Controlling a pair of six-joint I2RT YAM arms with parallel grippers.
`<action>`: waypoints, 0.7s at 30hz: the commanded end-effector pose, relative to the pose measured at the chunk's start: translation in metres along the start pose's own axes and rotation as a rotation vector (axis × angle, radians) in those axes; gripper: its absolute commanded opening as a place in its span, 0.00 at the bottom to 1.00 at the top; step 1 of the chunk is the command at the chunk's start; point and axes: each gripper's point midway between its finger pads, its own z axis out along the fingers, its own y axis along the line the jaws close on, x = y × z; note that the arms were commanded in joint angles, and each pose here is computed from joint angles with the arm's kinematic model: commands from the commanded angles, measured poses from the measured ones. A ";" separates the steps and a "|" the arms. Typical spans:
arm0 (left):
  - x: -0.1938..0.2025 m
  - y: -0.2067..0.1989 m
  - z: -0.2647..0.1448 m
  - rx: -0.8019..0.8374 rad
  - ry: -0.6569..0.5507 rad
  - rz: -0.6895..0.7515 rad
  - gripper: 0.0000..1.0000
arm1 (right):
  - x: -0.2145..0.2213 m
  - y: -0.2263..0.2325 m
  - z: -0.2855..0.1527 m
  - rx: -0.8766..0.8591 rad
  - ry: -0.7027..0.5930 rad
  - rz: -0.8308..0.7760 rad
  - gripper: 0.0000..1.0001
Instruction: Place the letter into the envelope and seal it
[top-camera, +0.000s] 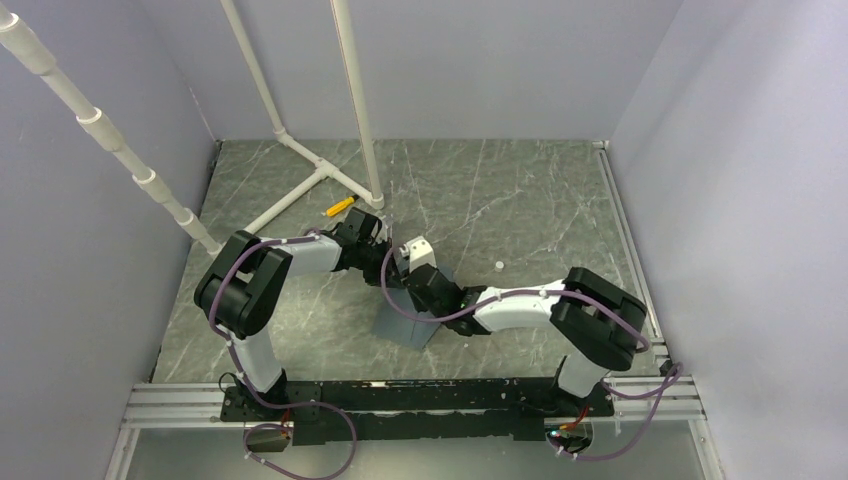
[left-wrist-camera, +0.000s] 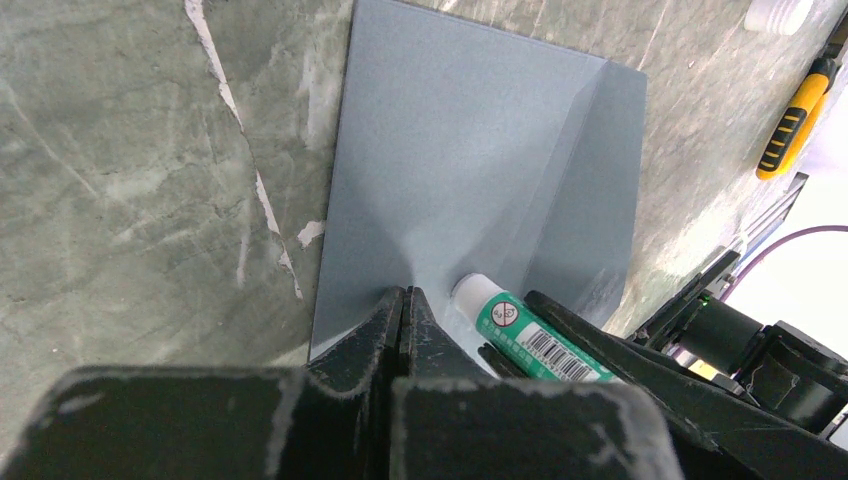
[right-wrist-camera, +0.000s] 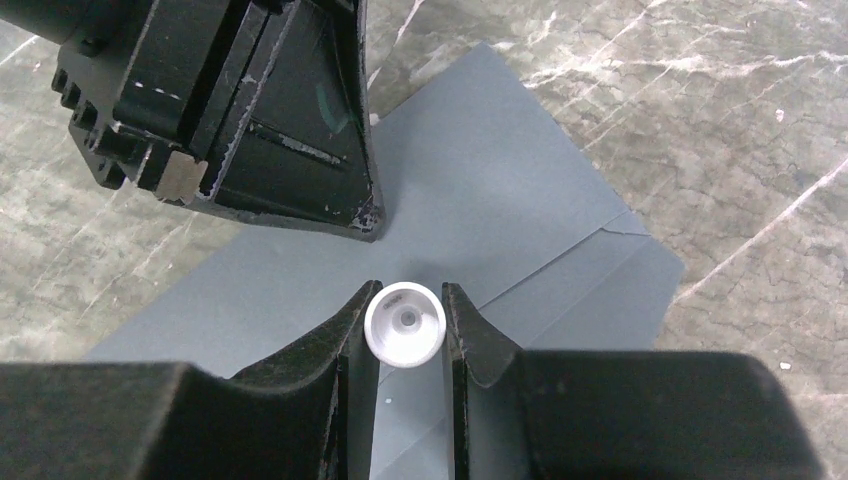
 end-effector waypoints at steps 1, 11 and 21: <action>0.023 0.049 0.006 -0.195 0.040 0.001 0.02 | -0.030 0.002 -0.016 -0.050 -0.028 0.036 0.00; 0.010 0.024 -0.005 -0.108 -0.009 0.040 0.02 | -0.074 -0.075 -0.064 -0.156 -0.164 0.745 0.00; 0.004 0.006 -0.011 -0.077 -0.016 0.073 0.02 | -0.015 -0.139 -0.074 -0.033 -0.070 1.272 0.00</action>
